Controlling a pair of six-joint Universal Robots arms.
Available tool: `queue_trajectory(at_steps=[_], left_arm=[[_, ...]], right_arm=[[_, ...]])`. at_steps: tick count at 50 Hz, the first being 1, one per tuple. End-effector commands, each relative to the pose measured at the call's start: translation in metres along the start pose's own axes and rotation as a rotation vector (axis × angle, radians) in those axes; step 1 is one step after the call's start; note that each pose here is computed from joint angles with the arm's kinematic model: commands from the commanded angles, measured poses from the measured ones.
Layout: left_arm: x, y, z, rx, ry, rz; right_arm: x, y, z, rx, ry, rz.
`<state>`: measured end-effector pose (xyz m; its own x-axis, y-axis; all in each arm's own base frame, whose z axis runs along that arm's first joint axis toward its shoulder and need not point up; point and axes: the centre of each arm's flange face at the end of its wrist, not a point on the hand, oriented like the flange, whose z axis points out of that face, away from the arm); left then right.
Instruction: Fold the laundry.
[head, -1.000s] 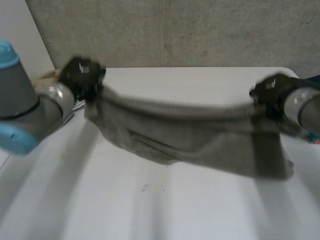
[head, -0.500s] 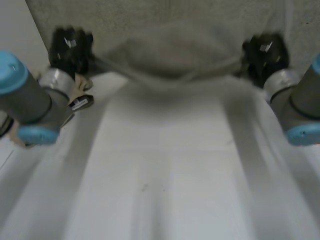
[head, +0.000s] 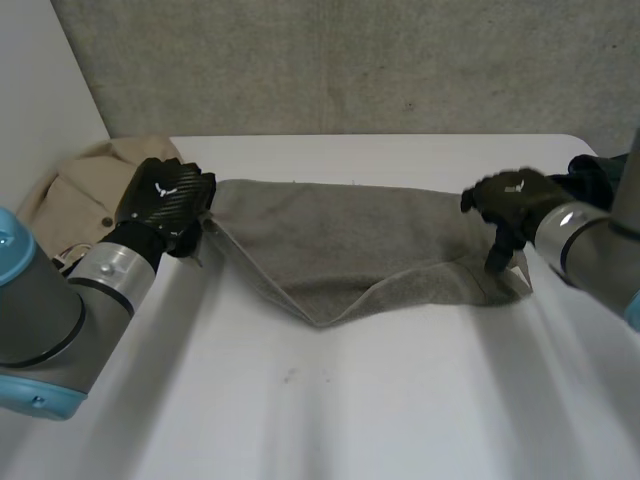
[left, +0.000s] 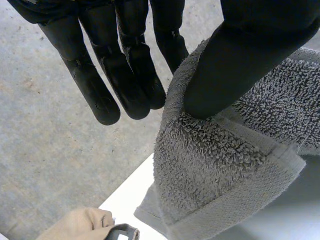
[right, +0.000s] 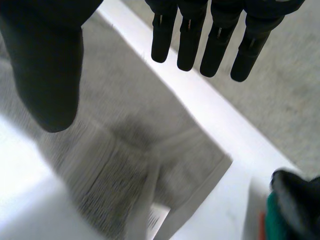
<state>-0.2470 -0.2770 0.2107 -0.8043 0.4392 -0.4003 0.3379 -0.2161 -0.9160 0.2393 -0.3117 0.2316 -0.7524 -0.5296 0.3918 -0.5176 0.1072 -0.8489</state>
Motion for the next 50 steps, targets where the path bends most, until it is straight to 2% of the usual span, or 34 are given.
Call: queue_trajectory(at_steps=[1,8,17,25,32,34,37,41,46,50], left_arm=[[-0.002,-0.002,-0.002,0.002,-0.007,-0.001],[0.001,-0.001,-0.003,0.001,-0.002,-0.002],[0.001,0.000,-0.002,-0.003,0.001,-0.006],[-0.002,0.001,-0.001,-0.002,-0.009,-0.006],[-0.004,0.001,-0.001,-0.003,-0.015,-0.004],[-0.007,-0.001,0.000,0.000,-0.022,-0.003],[-0.019,-0.016,-0.001,0.038,-0.056,0.009],[-0.045,-0.045,-0.006,0.109,-0.130,0.037],[-0.078,-0.091,-0.022,0.139,-0.194,0.060],[-0.086,-0.115,-0.032,0.094,-0.152,0.049]], right_arm=[[0.017,-0.024,0.006,0.067,-0.038,0.005],[0.000,0.002,0.045,-0.013,-0.201,0.025],[-0.019,0.038,0.079,-0.065,-0.291,-0.007],[-0.029,0.061,0.091,-0.109,-0.305,-0.004],[-0.024,0.052,0.089,-0.079,-0.286,-0.057],[-0.017,0.038,0.082,-0.052,-0.264,-0.064],[0.002,-0.003,0.052,0.025,-0.192,-0.089],[0.024,-0.048,-0.007,0.103,-0.084,-0.130],[0.047,-0.076,-0.059,0.156,0.048,-0.177],[0.067,-0.092,-0.103,0.176,0.154,-0.236]])
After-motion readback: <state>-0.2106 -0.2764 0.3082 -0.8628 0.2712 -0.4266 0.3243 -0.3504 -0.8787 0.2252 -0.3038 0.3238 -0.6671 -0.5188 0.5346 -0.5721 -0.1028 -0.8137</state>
